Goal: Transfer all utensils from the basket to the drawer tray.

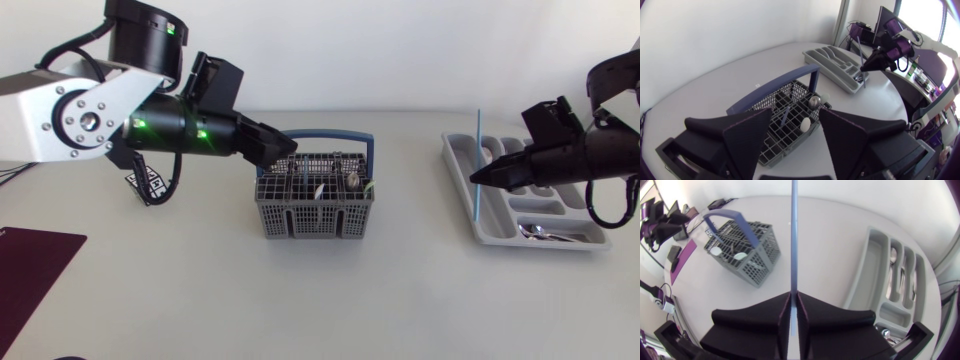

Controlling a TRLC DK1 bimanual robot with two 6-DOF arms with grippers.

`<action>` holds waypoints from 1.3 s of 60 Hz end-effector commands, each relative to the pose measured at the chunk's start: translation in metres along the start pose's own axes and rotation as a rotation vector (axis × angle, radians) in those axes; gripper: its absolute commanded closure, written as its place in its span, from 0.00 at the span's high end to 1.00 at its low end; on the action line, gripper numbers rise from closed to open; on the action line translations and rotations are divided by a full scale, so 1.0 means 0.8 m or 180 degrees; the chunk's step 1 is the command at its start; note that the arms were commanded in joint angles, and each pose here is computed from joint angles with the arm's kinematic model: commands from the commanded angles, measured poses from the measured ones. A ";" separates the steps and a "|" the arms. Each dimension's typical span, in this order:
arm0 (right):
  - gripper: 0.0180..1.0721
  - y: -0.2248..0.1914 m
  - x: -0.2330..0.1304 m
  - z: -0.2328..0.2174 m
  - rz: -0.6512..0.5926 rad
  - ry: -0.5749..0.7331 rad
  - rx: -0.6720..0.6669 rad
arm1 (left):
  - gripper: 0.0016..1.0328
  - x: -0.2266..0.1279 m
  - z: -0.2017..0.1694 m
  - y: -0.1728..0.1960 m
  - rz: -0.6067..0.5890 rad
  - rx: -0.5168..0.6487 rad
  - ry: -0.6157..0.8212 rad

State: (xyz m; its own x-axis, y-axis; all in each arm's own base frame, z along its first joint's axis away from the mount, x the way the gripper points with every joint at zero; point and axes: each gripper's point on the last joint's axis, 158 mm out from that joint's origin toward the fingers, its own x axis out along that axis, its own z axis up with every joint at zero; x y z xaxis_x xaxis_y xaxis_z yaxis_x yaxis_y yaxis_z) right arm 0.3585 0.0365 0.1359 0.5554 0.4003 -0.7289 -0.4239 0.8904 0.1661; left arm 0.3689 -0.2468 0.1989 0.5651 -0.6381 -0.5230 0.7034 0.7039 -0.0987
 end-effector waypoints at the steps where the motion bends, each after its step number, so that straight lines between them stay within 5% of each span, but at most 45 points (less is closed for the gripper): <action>1: 0.06 -0.037 0.011 -0.003 -0.0073 0.0076 0.0120 | 0.65 0.011 -0.019 -0.003 0.0038 0.0113 0.0088; 32: 0.07 -0.188 0.079 -0.048 -0.0587 0.0533 0.0829 | 0.65 0.030 -0.047 -0.014 0.0267 0.0325 0.0194; 58: 0.12 -0.209 0.132 -0.069 -0.0713 0.0814 0.0954 | 0.65 0.065 -0.086 -0.006 0.0516 0.0568 0.0096; 66: 0.37 -0.205 0.144 -0.078 -0.0681 0.0856 0.0947 | 0.65 0.084 -0.092 -0.006 0.0600 0.0673 0.0066; 75: 0.84 -0.198 0.145 -0.088 -0.0656 0.0872 0.0950 | 0.65 0.097 -0.088 0.000 0.0774 0.0736 -0.0035; 78: 0.89 -0.194 0.144 -0.090 -0.0649 0.0868 0.0935 | 0.65 0.099 -0.085 0.004 0.0831 0.0731 -0.0069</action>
State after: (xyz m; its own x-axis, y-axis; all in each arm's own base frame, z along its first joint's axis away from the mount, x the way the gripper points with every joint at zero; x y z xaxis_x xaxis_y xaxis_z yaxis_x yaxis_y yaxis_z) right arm 0.4480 -0.0766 -0.0123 0.4052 0.1654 -0.8992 -0.0930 0.9859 0.1395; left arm 0.3871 -0.2741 0.1135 0.7439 -0.4695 -0.4755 0.6122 0.7640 0.2034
